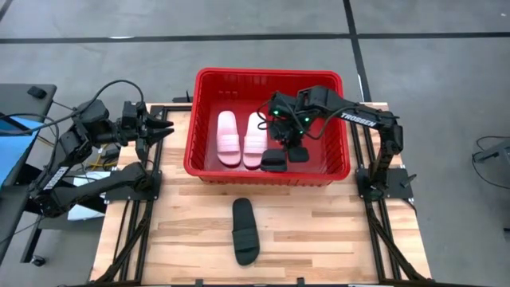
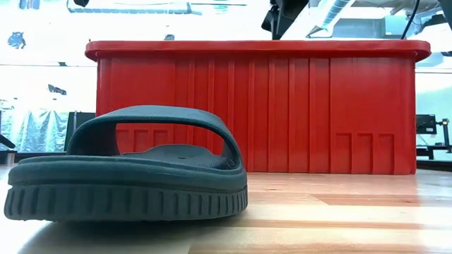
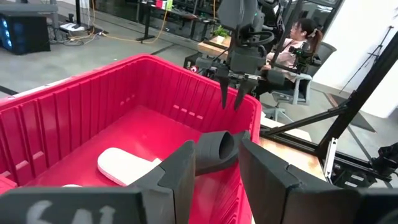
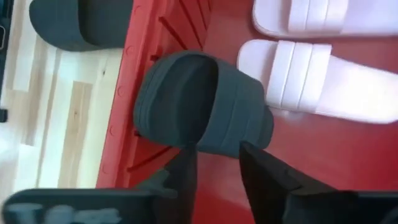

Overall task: Pick and place slides into bin
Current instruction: Put the right black slide into the red container

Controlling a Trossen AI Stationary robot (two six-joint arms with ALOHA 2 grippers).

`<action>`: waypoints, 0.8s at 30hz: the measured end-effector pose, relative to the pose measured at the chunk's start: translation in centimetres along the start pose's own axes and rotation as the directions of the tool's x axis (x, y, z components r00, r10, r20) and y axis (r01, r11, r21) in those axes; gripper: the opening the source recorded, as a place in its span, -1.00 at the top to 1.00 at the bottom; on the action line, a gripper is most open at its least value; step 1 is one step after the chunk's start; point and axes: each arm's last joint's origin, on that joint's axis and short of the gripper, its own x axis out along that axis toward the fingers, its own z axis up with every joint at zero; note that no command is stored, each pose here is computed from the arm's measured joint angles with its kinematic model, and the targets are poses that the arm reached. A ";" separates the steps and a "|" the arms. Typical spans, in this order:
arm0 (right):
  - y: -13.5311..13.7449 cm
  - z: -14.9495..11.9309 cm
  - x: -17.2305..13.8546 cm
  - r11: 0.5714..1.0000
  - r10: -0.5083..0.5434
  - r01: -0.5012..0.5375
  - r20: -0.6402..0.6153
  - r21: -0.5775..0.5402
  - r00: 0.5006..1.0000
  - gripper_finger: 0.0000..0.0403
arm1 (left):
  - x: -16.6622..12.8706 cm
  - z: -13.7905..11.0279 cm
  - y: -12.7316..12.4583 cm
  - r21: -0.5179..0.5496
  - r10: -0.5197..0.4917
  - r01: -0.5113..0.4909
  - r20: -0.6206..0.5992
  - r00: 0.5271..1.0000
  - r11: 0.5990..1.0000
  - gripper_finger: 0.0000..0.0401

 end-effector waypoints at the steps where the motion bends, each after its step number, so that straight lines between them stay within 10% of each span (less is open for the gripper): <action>1: 0.0 0.1 0.1 1.000 -0.002 0.002 0.005 -0.012 1.000 0.44 | 0.0 0.0 0.0 0.000 0.001 -0.001 0.000 1.000 1.000 0.43; 24: -1.6 0.1 3.6 0.998 0.047 -0.044 0.067 -0.049 0.997 0.31 | 0.0 0.0 0.1 -0.004 0.026 -0.026 0.001 1.000 1.000 0.43</action>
